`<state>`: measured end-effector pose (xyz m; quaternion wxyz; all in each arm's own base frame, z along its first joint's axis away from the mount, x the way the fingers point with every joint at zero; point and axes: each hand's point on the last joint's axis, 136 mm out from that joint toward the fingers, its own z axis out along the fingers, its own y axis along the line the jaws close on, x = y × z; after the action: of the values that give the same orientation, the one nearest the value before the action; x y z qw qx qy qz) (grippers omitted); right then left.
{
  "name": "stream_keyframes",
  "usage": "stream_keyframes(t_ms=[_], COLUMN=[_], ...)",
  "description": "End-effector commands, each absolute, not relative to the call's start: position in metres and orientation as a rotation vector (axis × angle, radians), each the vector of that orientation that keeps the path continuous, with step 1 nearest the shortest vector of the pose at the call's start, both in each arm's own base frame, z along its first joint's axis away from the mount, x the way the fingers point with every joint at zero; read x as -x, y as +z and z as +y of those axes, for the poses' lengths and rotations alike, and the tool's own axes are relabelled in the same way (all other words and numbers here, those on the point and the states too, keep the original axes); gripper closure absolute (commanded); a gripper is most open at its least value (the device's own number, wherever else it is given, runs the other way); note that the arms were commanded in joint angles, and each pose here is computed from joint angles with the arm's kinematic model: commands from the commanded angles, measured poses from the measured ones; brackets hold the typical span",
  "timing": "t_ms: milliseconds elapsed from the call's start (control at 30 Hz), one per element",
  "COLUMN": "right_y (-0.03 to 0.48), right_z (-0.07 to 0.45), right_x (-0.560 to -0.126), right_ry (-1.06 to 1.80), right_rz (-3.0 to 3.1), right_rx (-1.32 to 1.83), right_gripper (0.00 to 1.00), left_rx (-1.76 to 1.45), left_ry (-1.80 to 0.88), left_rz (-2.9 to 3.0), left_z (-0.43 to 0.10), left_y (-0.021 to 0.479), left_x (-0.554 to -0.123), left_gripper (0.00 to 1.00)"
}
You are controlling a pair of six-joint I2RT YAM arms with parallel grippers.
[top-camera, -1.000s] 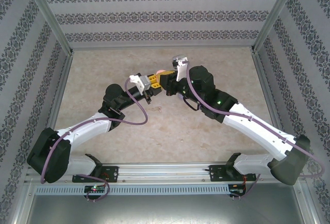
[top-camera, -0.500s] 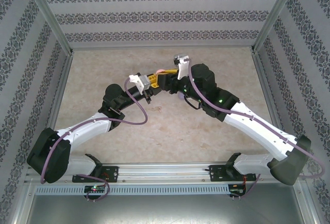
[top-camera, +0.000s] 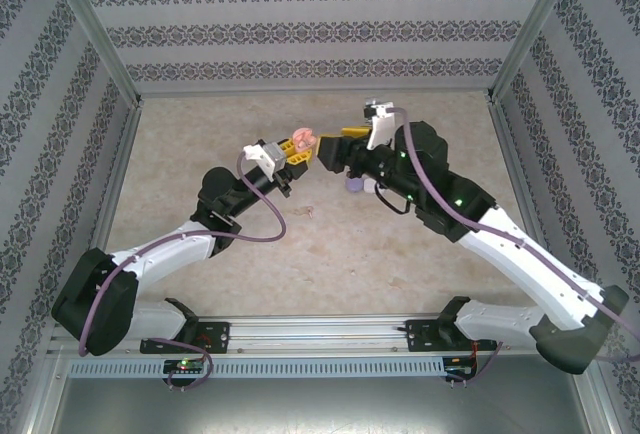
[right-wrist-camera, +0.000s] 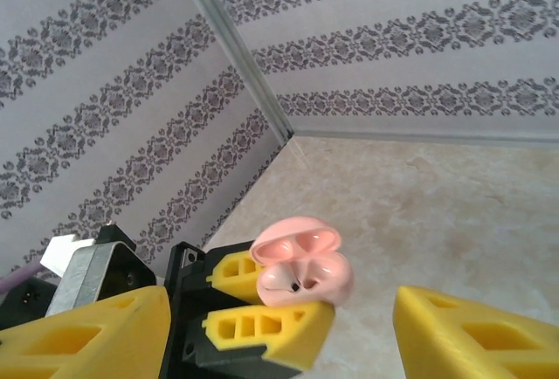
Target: Insert the wireless bluetooth earbuds into the charging case
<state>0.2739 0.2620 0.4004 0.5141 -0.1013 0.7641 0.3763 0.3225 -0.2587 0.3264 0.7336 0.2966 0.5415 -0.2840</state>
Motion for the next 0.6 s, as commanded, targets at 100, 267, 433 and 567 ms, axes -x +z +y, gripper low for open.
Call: stream_keyframes(t_ms=[100, 267, 433, 567], right_y=[0.311, 0.224, 0.155, 0.109], right_z=[0.225, 0.227, 0.247, 0.265], right_x=[-0.293, -0.308, -0.317, -0.322], right_ry=[0.744, 0.651, 0.589, 0.501], right_rz=[2.119, 2.350, 2.557, 2.693], right_rx=[0.050, -0.011, 0.004, 0.043], right_gripper=[0.30, 0.32, 0.35, 0.39], left_rx=[-0.525, -0.453, -0.410, -0.390], left_ry=[-0.533, -0.497, -0.477, -0.466], left_rz=[1.105, 1.110, 1.113, 1.112], left_z=[-0.224, -0.203, -0.190, -0.182], left_y=[0.360, 0.362, 0.362, 0.362], left_x=[-0.315, -0.313, -0.308, -0.303], left_gripper=[1.00, 1.00, 1.00, 1.00])
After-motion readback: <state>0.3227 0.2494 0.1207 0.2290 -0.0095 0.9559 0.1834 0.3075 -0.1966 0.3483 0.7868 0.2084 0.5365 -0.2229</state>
